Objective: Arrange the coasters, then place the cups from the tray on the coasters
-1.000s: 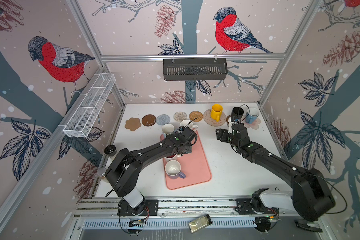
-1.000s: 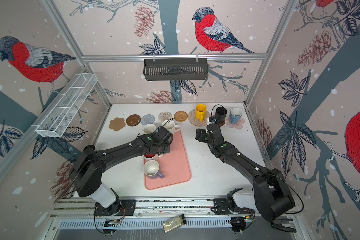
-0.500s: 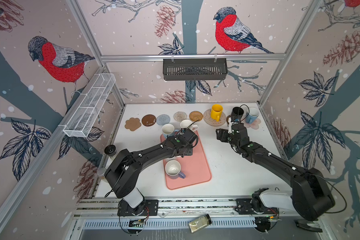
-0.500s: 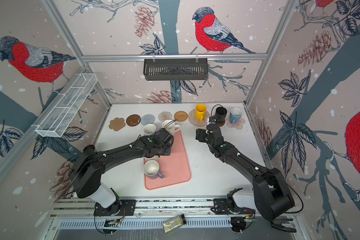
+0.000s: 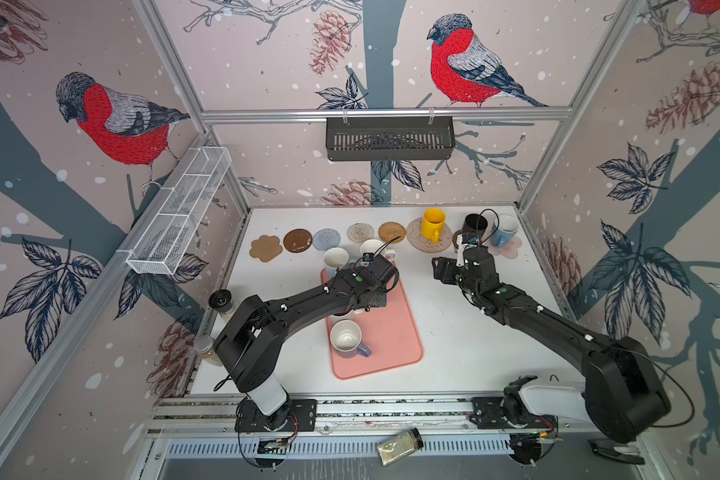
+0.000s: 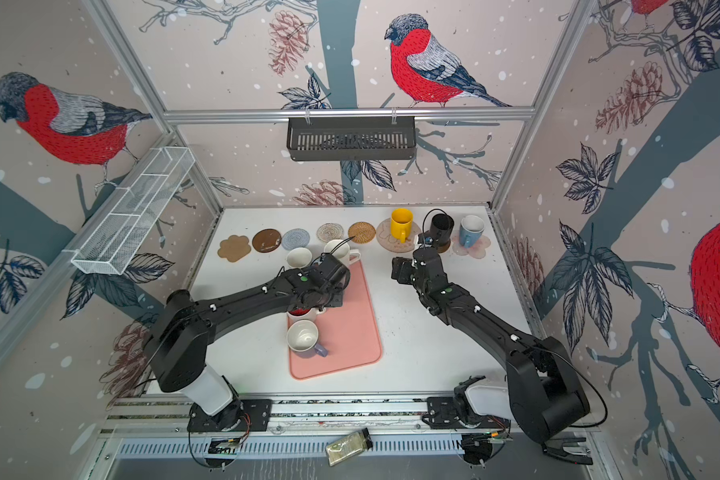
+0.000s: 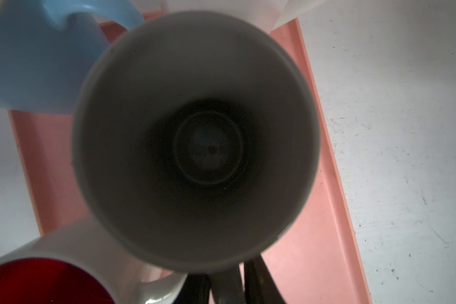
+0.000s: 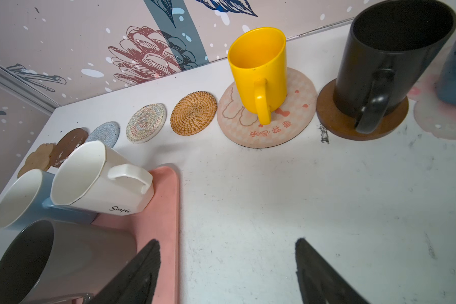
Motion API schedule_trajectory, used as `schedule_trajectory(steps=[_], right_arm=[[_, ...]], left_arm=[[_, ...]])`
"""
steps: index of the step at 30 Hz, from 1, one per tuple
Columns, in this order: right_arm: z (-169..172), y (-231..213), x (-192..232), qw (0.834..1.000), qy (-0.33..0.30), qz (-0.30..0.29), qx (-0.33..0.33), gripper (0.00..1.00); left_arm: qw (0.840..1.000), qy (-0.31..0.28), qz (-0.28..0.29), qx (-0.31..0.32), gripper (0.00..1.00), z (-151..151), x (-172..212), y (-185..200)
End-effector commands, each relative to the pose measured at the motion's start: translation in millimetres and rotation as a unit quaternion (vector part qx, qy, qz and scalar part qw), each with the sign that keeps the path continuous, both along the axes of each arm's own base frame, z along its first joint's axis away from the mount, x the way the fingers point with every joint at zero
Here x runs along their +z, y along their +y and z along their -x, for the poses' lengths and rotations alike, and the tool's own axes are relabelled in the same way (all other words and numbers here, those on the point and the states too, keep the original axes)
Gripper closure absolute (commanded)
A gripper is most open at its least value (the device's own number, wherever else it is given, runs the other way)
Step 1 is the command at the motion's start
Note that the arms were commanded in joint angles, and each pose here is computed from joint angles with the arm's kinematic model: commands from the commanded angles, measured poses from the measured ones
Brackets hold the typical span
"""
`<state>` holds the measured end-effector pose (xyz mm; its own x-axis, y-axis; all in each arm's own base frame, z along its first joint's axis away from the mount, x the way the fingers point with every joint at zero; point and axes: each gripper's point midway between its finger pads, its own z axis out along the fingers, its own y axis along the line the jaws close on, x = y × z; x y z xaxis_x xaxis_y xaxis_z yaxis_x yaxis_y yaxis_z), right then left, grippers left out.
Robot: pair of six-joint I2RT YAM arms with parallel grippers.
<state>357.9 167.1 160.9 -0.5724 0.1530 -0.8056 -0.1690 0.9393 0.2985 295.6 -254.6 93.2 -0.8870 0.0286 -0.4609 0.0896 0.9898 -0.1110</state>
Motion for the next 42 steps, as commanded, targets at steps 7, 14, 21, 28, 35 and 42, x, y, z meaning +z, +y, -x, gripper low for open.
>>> schedule_trajectory(steps=[7,14,21,28,35,42], right_arm=[[-1.8,2.6,7.0,1.000,-0.015,0.002,0.005,0.19],[1.0,2.8,10.5,1.000,-0.027,-0.002,0.012,0.10],[2.9,-1.0,20.4,0.999,-0.040,-0.007,0.007,0.08],[3.7,-3.4,22.6,0.999,-0.043,-0.010,0.004,0.08],[5.2,-10.4,30.0,0.998,-0.054,-0.019,-0.006,0.08],[6.1,-15.3,34.4,0.998,-0.060,-0.023,-0.011,0.08]], left_arm=[[1.000,0.003,-0.010,-0.005,0.93,3.3,-3.5,4.9],[1.000,-0.022,0.003,-0.010,1.00,0.9,26.3,5.1],[0.999,-0.039,0.023,-0.019,1.00,2.2,54.4,3.6],[0.993,-0.086,0.059,-0.048,1.00,4.0,106.6,1.2],[0.983,-0.163,0.053,-0.067,1.00,-16.0,173.9,0.0],[0.980,-0.169,0.064,-0.084,1.00,-64.4,200.7,-21.9]])
